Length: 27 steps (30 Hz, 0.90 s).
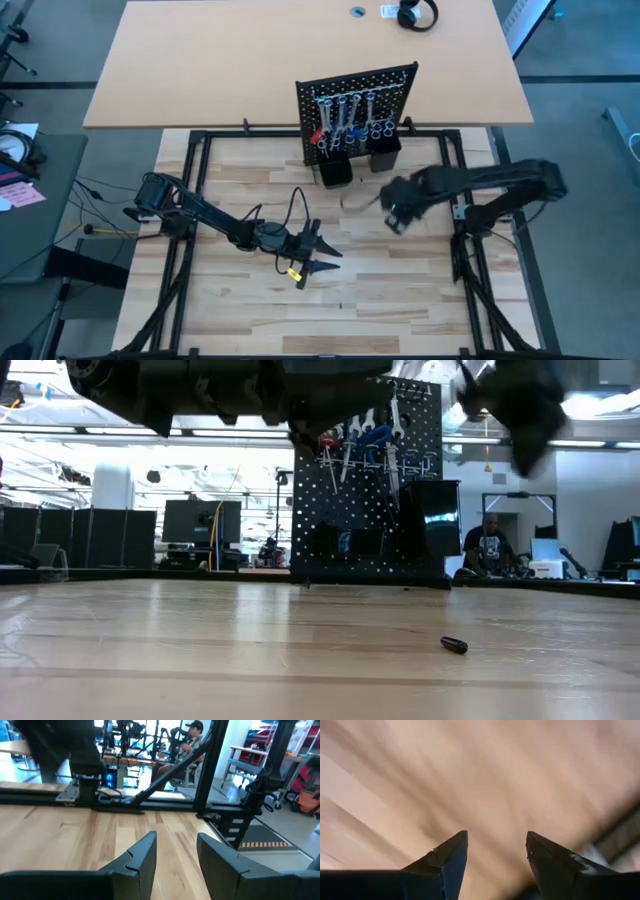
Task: Hang tools onto peg board
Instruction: Put the left black pen into the right black bin on the pegboard
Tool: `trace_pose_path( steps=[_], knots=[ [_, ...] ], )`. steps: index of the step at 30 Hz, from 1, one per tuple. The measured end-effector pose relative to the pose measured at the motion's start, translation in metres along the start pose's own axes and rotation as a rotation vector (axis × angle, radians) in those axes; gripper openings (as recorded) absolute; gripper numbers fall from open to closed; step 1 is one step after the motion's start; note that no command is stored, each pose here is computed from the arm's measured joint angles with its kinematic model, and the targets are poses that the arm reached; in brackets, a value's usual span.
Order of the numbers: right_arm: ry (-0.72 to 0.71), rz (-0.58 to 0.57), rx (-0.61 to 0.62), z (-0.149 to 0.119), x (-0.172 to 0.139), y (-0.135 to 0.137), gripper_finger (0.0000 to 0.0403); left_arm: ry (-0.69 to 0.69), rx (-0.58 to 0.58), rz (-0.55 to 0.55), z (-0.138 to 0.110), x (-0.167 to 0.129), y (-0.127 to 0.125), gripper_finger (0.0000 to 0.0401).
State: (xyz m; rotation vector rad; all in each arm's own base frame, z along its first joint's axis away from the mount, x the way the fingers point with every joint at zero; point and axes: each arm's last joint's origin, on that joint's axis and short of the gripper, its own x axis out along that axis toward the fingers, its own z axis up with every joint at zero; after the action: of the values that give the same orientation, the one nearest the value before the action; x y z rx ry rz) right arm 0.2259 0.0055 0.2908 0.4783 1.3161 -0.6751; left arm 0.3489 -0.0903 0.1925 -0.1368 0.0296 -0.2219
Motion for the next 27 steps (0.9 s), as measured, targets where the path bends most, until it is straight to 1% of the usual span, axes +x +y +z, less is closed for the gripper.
trace_pose_path(
  steps=[2, 4, 5, 6, 7, 8, 10, 14, 16, 17, 19, 23, 27],
  knots=[
    [0.211, -0.117, -0.001, -0.013, 0.023, 0.011, 0.0206, -0.009, -0.001, -0.005, 0.003, 0.002, -0.002, 0.0134],
    [0.411, -0.256, -0.029, -0.027, 0.045, 0.019, 0.0198, -0.006, -0.005, -0.010, 0.003, 0.002, -0.004, 0.0134],
    [0.499, -0.305, -0.046, -0.034, 0.057, 0.023, 0.0193, -0.008, -0.004, -0.014, 0.004, 0.003, -0.005, 0.0134],
    [0.567, -0.331, -0.076, -0.041, 0.070, 0.028, 0.0188, -0.008, 0.000, -0.017, 0.004, 0.003, -0.006, 0.0134],
    [0.621, -0.331, -0.110, -0.049, 0.082, 0.032, 0.0181, -0.009, 0.004, -0.020, 0.004, 0.003, -0.007, 0.0134],
    [0.659, -0.338, -0.138, -0.057, 0.094, 0.036, 0.0173, -0.009, 0.007, -0.021, 0.004, 0.002, -0.008, 0.0134],
    [0.715, -0.393, -0.200, -0.072, 0.114, 0.042, 0.0152, -0.008, 0.007, -0.022, 0.003, 0.002, -0.008, 0.0134],
    [0.831, -0.580, -0.317, -0.102, 0.142, 0.044, 0.0089, -0.010, 0.007, -0.021, 0.004, 0.003, -0.008, 0.0134],
    [0.870, -0.645, -0.355, -0.113, 0.152, 0.044, 0.0054, -0.009, 0.007, -0.021, 0.004, 0.003, -0.008, 0.0134],
    [0.891, -0.650, -0.374, -0.119, 0.156, 0.045, 0.0037, -0.009, 0.007, -0.021, 0.004, 0.003, -0.008, 0.0134],
    [0.932, -0.621, -0.417, -0.130, 0.163, 0.048, 0.0012, -0.011, 0.007, -0.021, 0.004, 0.003, -0.008, 0.0134],
    [0.977, -0.523, -0.478, -0.150, 0.178, 0.051, 0.0014, -0.011, 0.007, -0.021, 0.004, 0.003, -0.008, 0.0134],
    [0.966, -0.480, -0.488, -0.161, 0.182, 0.052, 0.0013, -0.011, 0.007, -0.021, 0.004, 0.003, -0.008, 0.0134]
  ],
)
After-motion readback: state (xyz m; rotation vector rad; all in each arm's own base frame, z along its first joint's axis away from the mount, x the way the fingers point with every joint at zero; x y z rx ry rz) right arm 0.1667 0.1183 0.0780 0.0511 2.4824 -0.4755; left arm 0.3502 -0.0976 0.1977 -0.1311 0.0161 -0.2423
